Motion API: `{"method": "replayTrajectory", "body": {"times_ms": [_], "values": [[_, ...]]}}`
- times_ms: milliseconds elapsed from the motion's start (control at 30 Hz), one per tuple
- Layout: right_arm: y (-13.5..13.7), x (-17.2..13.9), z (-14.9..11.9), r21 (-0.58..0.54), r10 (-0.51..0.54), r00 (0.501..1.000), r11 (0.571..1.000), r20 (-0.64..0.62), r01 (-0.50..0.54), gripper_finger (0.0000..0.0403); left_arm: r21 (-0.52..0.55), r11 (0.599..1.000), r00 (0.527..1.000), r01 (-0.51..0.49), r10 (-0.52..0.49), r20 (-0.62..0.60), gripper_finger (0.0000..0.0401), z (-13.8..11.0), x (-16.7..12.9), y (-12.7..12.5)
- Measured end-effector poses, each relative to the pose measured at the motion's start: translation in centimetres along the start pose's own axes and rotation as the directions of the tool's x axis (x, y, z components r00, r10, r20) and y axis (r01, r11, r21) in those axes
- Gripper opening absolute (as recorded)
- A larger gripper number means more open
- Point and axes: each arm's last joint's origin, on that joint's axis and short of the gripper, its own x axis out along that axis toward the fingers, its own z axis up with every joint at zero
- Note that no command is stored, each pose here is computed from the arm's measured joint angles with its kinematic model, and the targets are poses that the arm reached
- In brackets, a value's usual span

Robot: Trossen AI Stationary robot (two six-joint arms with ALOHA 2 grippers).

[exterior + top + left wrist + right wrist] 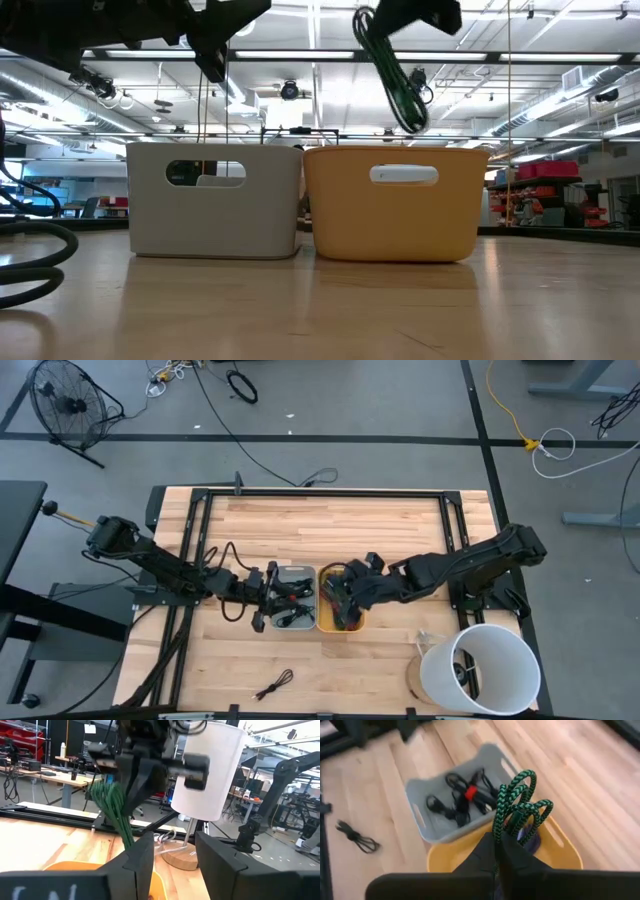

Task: Pick & Place USB Port
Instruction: Put the green charger cable into the yellow bin, then put the black charger cable into the gray bin

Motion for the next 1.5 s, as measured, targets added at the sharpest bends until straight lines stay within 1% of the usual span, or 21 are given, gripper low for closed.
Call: {"method": "replayTrajectory", "body": {"times_ms": [67, 200, 400, 533, 667, 733, 867, 933, 1033, 1233, 1400, 1500], "values": [[0.1, 0.5, -0.4, 0.003, -0.019, 0.999, 1.000, -0.033, 0.019, 0.0000, -0.003, 1.000, 1.000, 0.000, 0.000, -0.001, 0.0148, 0.0, 0.0, 0.0], [0.4, 1.4, -0.7, 0.013, -0.032, 0.998, 0.999, -0.048, 0.033, 0.0000, -0.007, 1.000, 1.000, 0.000, 0.000, -0.002, 0.0145, 0.0, 0.0, 0.0], [0.9, 3.3, -1.6, -0.006, -0.031, 0.992, 1.000, -0.120, 0.031, 0.0000, -0.007, 1.000, 1.000, 0.014, -0.014, -0.007, 0.0144, 0.0, 0.0, 0.0], [1.2, 4.4, -2.1, -0.022, -0.050, 0.987, 0.999, -0.152, 0.047, 0.0000, -0.006, 1.000, 1.000, 0.013, -0.013, -0.012, 0.0144, -0.1, 0.0, 0.0], [1.3, 4.8, -2.3, -0.024, -0.053, 0.985, 0.998, -0.165, 0.050, 0.0000, -0.011, 1.000, 1.000, 0.013, -0.013, -0.013, 0.0144, -0.1, 0.0, 0.0], [1.1, 5.3, -2.9, -0.034, -0.069, 0.981, 0.997, -0.182, 0.063, 0.0002, -0.020, 1.000, 1.000, 0.012, -0.013, -0.015, 0.0144, -0.1, 0.0, 0.0], [0.4, 6.4, -4.2, -0.028, -0.098, 0.975, 0.995, -0.202, 0.095, 0.0028, -0.023, 1.000, 0.999, 0.009, -0.009, -0.031, 0.0144, -0.3, 0.0, 0.0], [-0.2, 6.9, -4.9, -0.014, -0.129, 0.966, 0.992, -0.223, 0.129, 0.0048, -0.021, 1.000, 0.999, 0.007, -0.008, -0.037, 0.0144, -0.3, 0.0, 0.0], [-0.9, 7.5, -5.5, 0.007, -0.148, 0.960, 0.988, -0.237, 0.154, 0.0080, -0.020, 1.000, 0.999, 0.005, -0.006, -0.043, 0.0144, -0.4, 0.0, 0.0], [-1.5, 7.9, -5.1, -0.012, -0.150, 0.962, 0.988, -0.228, 0.152, 0.0141, -0.019, 1.000, 0.999, 0.005, -0.006, -0.044, 0.0144, -0.4, 0.0, 0.0], [-1.5, 7.8, -4.4, -0.002, -0.142, 0.974, 0.990, -0.176, 0.144, 0.0162, -0.018, 1.000, 0.999, 0.005, -0.006, -0.044, 0.0144, -0.4, 0.0, 0.1], [-1.4, 7.9, -4.3, -0.026, -0.121, 0.979, 0.993, -0.161, 0.119, 0.0167, -0.017, 1.000, 0.999, 0.004, -0.005, -0.048, 0.0144, -0.4, 0.0, 0.1]]}}
